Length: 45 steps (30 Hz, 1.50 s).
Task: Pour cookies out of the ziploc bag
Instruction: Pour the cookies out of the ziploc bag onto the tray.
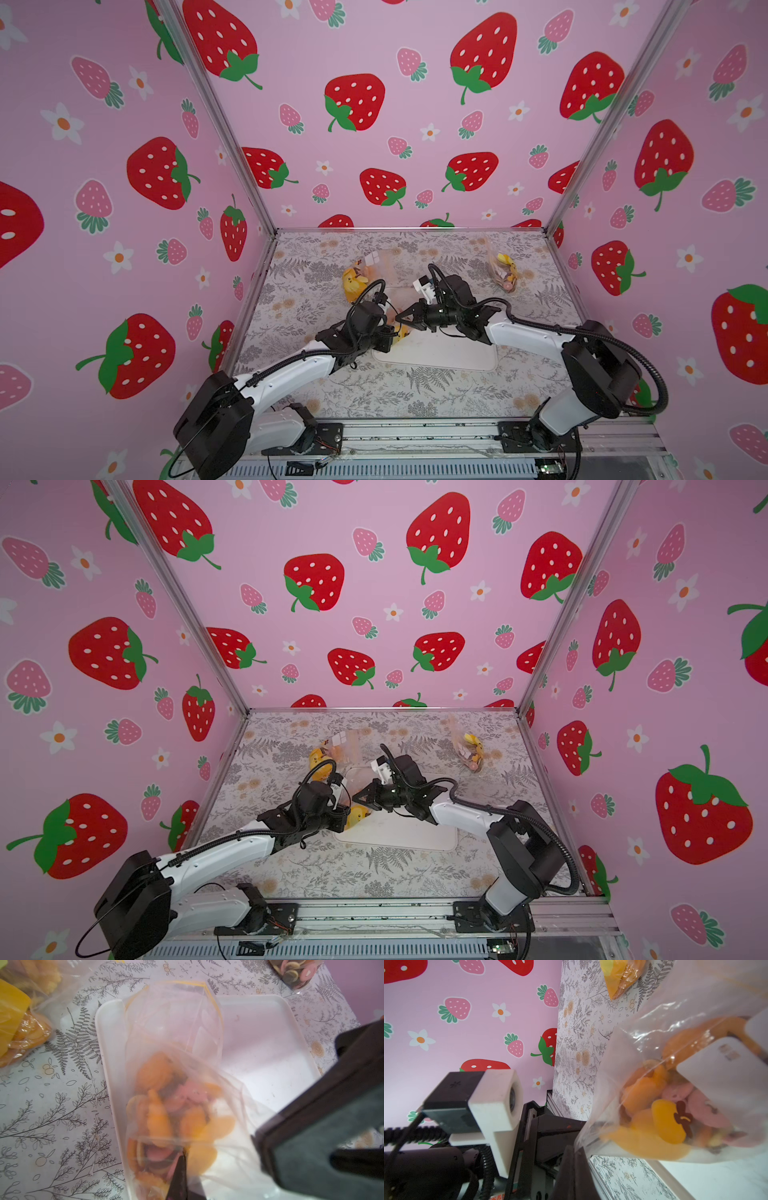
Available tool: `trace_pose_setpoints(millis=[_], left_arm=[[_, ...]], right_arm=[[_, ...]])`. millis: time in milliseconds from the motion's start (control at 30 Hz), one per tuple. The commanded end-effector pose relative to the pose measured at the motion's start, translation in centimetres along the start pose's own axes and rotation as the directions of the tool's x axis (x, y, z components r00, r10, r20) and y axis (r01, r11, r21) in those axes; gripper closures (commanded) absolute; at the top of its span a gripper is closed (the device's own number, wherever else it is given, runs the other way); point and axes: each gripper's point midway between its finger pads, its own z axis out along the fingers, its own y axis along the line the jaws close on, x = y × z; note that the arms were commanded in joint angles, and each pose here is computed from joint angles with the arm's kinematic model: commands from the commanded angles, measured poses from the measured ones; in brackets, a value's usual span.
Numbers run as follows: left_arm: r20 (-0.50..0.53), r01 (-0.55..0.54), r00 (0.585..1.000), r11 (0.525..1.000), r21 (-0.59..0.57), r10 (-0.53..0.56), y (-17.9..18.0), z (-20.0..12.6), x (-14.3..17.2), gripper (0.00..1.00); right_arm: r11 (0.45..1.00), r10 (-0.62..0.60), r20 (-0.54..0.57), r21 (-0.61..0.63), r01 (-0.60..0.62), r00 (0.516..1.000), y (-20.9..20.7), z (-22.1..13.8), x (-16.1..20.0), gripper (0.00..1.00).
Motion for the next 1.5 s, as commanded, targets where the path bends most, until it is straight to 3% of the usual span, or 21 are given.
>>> trace_pose_setpoints(millis=[0,400,833,1067,1233,1467], left_arm=[[0.057,-0.022,0.998,0.999,-0.024,0.023,-0.2,-1.6,-2.5,1.00],[0.079,-0.056,0.995,0.998,-0.023,0.058,-1.1,-4.6,-5.2,1.00],[0.059,-0.071,0.996,0.997,0.023,0.069,-2.1,-5.3,-5.1,1.00],[0.033,-0.091,0.996,0.992,0.086,0.088,-3.6,-5.2,-5.6,1.00],[-0.006,-0.102,0.995,0.988,0.117,0.104,-4.6,-5.3,-5.2,1.00],[-0.047,-0.096,0.994,0.989,0.116,0.102,-5.0,-5.5,-3.6,1.00]], right_arm=[[0.999,-0.015,0.035,-0.038,0.017,0.999,1.6,-1.0,-0.5,1.00],[0.998,-0.027,0.054,-0.047,0.029,0.998,2.5,-1.4,-1.0,1.00],[0.999,-0.035,0.077,-0.021,0.037,0.996,1.8,-2.3,-1.0,1.00],[0.997,-0.027,0.138,0.072,0.017,0.990,-0.9,-5.9,-1.4,0.66],[0.992,-0.011,0.195,0.126,-0.014,0.981,-3.0,-9.1,-2.1,0.55],[0.986,-0.010,0.246,0.165,-0.032,0.969,-4.5,-11.6,-2.9,0.49]])
